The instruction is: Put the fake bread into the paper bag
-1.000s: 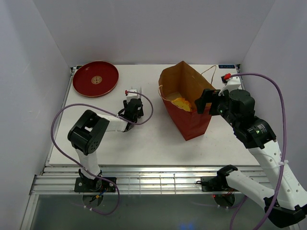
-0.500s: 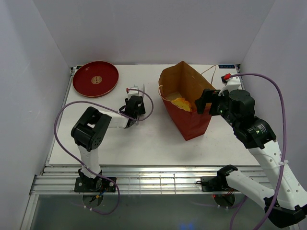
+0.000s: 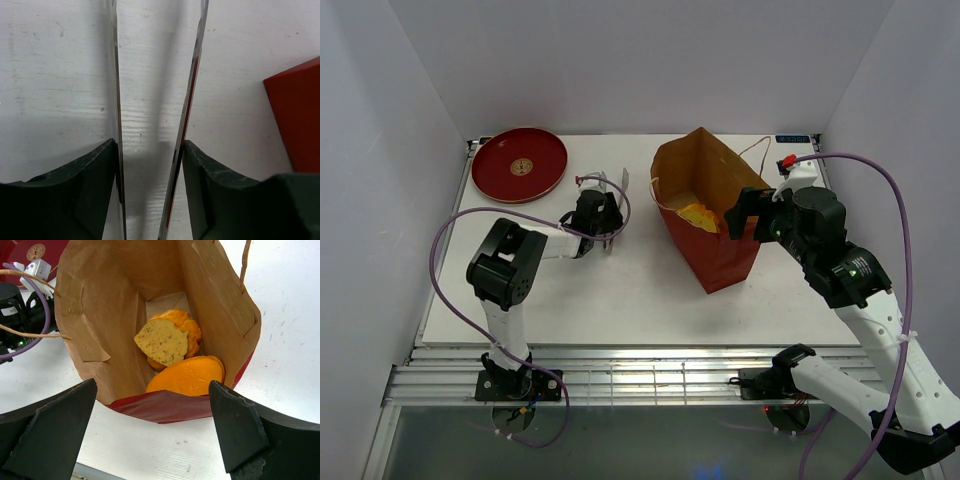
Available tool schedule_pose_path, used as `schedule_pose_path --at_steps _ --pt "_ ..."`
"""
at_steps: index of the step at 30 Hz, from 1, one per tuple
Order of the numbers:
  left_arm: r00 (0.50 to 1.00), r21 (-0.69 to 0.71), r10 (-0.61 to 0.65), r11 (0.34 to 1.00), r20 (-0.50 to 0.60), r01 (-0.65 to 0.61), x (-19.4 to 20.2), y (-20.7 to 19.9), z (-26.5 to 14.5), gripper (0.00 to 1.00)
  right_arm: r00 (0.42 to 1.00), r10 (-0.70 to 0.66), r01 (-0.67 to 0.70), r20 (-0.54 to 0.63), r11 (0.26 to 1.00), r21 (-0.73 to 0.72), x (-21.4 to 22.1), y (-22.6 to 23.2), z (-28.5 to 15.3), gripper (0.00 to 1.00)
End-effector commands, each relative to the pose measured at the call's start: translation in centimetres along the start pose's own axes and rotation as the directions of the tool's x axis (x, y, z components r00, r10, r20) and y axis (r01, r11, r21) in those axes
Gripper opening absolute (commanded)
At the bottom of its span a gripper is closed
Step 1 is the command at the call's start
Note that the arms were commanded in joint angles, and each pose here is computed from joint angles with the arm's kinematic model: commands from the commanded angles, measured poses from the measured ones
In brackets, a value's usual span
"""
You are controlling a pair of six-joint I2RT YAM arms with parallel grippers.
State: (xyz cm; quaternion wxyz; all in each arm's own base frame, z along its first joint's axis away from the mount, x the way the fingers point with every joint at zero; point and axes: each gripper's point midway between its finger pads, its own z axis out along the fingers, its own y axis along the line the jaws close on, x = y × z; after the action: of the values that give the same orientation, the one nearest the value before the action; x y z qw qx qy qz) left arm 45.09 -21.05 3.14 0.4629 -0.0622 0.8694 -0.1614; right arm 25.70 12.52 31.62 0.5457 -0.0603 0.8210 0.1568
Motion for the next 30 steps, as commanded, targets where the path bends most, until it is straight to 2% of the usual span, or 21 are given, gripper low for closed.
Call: schedule_pose_path --at_steps 1,4,7,8,10,23,30 --pt "0.981 -0.027 0.012 0.999 -0.194 -0.018 5.4 1.4 -0.4 0.65 1.000 0.009 -0.009 0.021 1.000 -0.019 -0.3 0.5 0.1 0.98" --pt "0.980 -0.045 0.015 0.999 -0.198 -0.024 5.4 1.8 -0.6 0.68 1.000 0.010 -0.010 0.021 1.000 -0.022 -0.2 0.5 0.2 0.98" --pt "0.982 -0.060 0.012 0.998 -0.186 -0.024 5.0 2.0 -0.9 0.76 1.000 0.011 -0.010 0.017 1.000 -0.023 -0.1 0.5 0.2 0.98" --pt "0.982 -0.062 0.012 0.998 -0.186 -0.024 5.1 2.1 -1.0 0.95 1.000 0.010 -0.010 0.017 1.000 -0.026 -0.1 0.6 0.2 0.98" --pt "0.984 -0.065 0.004 0.998 -0.179 -0.016 4.8 2.0 -1.2 0.97 1.000 0.010 -0.010 0.015 1.000 -0.024 -0.1 0.5 0.2 0.98" --pt "0.994 -0.044 -0.016 0.999 -0.110 0.011 2.0 1.1 -3.5 0.98 1.000 0.012 -0.012 0.000 1.000 -0.022 0.7 0.4 0.4 0.98" --pt "0.997 0.051 -0.055 0.997 -0.060 0.058 -0.8 -1.2 -6.5 0.98 1.000 0.029 -0.030 -0.011 0.999 -0.033 1.1 0.6 0.4 0.98"
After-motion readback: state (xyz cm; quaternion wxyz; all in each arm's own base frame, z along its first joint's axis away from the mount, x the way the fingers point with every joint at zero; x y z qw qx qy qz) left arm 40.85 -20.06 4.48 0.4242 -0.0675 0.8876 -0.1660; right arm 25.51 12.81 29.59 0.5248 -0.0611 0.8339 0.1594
